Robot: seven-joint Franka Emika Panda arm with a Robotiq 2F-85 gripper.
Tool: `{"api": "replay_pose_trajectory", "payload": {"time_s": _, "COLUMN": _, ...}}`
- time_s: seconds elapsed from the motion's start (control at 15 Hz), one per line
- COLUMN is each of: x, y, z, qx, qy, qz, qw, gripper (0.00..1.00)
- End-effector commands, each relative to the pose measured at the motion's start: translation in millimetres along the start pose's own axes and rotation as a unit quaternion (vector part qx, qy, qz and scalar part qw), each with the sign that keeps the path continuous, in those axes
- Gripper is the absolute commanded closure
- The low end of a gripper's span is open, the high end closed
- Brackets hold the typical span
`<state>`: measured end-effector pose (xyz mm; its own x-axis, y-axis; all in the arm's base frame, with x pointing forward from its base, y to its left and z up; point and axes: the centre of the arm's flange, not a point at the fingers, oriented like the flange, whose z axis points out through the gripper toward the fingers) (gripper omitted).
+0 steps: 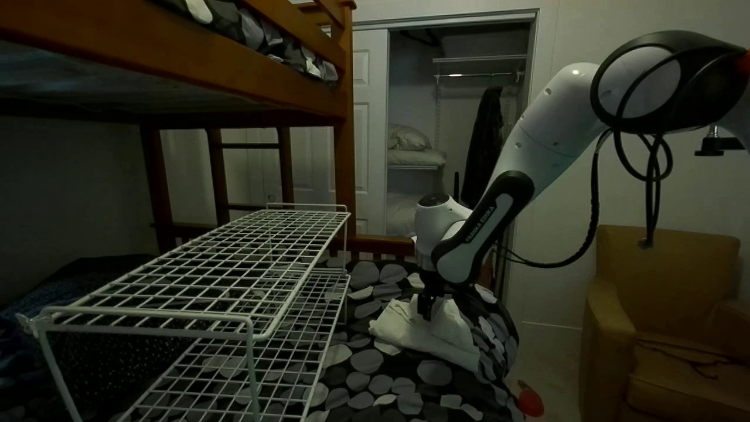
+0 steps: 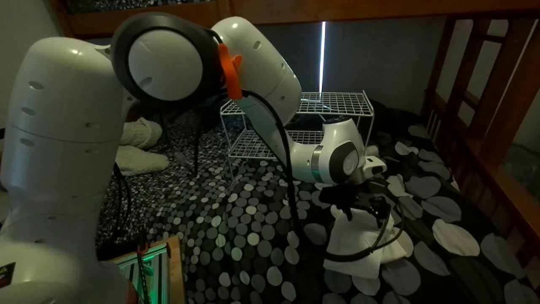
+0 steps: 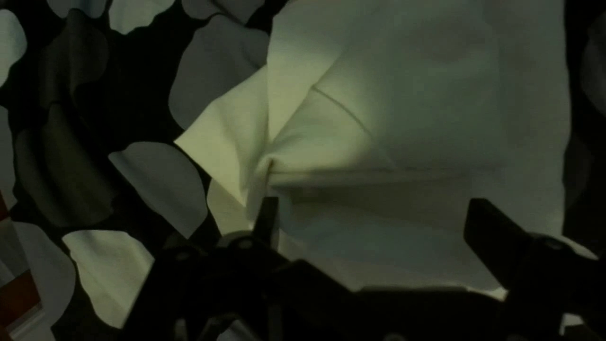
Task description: Fold the sheet on the bed then put it on the bottom shelf
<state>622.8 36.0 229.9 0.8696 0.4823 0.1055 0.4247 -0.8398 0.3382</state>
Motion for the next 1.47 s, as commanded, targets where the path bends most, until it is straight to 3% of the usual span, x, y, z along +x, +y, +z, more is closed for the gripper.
{"api": "replay_pose_trajectory", "payload": {"time_s": 0.0, "x": -7, "y": -34, "z": -3, "qx": -0.016, "qy": -0.028, "qz": -0.008, "qw": 0.9995, "gripper": 0.00}}
{"api": "replay_pose_trajectory", "payload": {"time_s": 0.6, "x": -13, "y": -94, "z": 34, "qx": -0.044, "qy": -0.028, "qz": -0.032, "qw": 0.9981, "gripper": 0.00}}
{"api": "replay_pose_trajectory", "payload": {"time_s": 1.4, "x": -13, "y": -95, "z": 69, "qx": -0.155, "qy": -0.012, "qz": -0.085, "qw": 0.9842, "gripper": 0.00}}
